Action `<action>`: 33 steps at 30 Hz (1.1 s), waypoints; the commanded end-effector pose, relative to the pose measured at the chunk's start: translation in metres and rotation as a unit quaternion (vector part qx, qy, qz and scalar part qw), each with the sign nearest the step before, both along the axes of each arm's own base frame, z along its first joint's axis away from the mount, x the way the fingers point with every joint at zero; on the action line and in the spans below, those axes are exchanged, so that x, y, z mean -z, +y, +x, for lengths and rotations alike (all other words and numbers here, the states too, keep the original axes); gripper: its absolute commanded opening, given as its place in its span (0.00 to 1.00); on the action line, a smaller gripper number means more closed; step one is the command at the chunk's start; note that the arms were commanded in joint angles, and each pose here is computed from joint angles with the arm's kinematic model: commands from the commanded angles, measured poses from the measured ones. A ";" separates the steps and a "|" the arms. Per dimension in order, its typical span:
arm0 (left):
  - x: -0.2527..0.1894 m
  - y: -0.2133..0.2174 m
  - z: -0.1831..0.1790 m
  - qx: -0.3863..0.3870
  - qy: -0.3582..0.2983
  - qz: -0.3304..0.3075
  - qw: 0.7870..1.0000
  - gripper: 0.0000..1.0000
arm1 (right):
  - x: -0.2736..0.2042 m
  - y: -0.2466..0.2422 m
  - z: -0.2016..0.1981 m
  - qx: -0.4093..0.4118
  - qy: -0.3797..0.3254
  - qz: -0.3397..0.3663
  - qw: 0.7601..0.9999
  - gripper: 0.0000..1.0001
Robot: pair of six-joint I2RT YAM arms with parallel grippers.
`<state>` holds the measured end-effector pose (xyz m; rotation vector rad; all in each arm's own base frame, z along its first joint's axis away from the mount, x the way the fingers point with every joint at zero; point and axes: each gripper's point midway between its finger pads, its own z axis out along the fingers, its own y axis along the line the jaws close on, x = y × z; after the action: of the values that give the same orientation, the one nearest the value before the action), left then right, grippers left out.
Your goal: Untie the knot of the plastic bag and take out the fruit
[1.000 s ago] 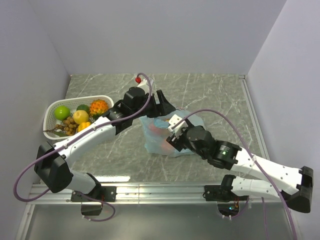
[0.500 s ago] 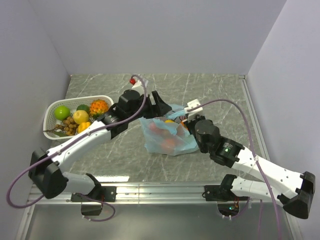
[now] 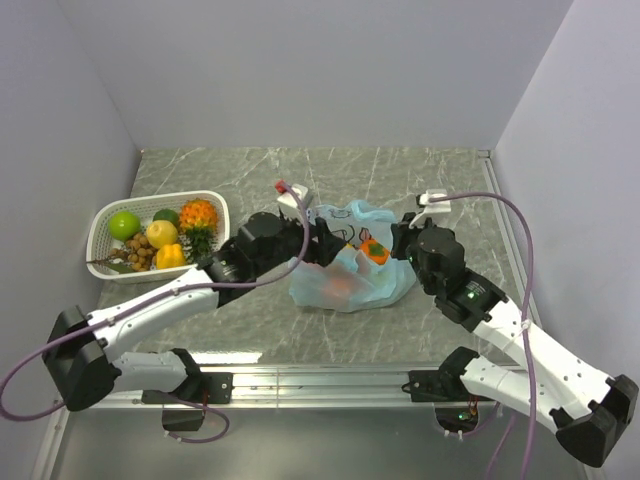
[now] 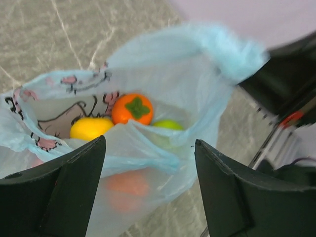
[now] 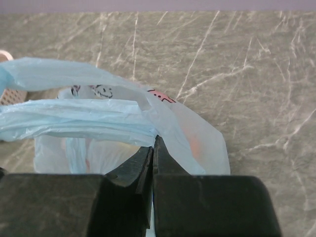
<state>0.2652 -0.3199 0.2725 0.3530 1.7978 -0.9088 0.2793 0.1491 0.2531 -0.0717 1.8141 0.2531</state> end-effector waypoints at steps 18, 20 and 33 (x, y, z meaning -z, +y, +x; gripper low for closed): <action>0.140 -0.051 0.071 -0.123 0.082 0.194 0.970 0.63 | -0.006 -0.003 -0.001 0.007 -0.005 0.092 0.996 0.00; 0.152 -0.045 0.058 -0.121 0.110 0.199 0.966 0.50 | -0.001 -0.009 0.004 0.026 -0.006 0.090 0.996 0.00; 0.165 0.052 -0.062 -0.043 0.159 0.185 0.969 0.17 | 0.031 -0.065 0.043 0.154 0.010 0.130 0.979 0.00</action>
<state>0.2199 -0.2741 0.1063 0.3683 2.2643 -0.5219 0.3128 0.0940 0.2263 0.3075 1.7987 0.2680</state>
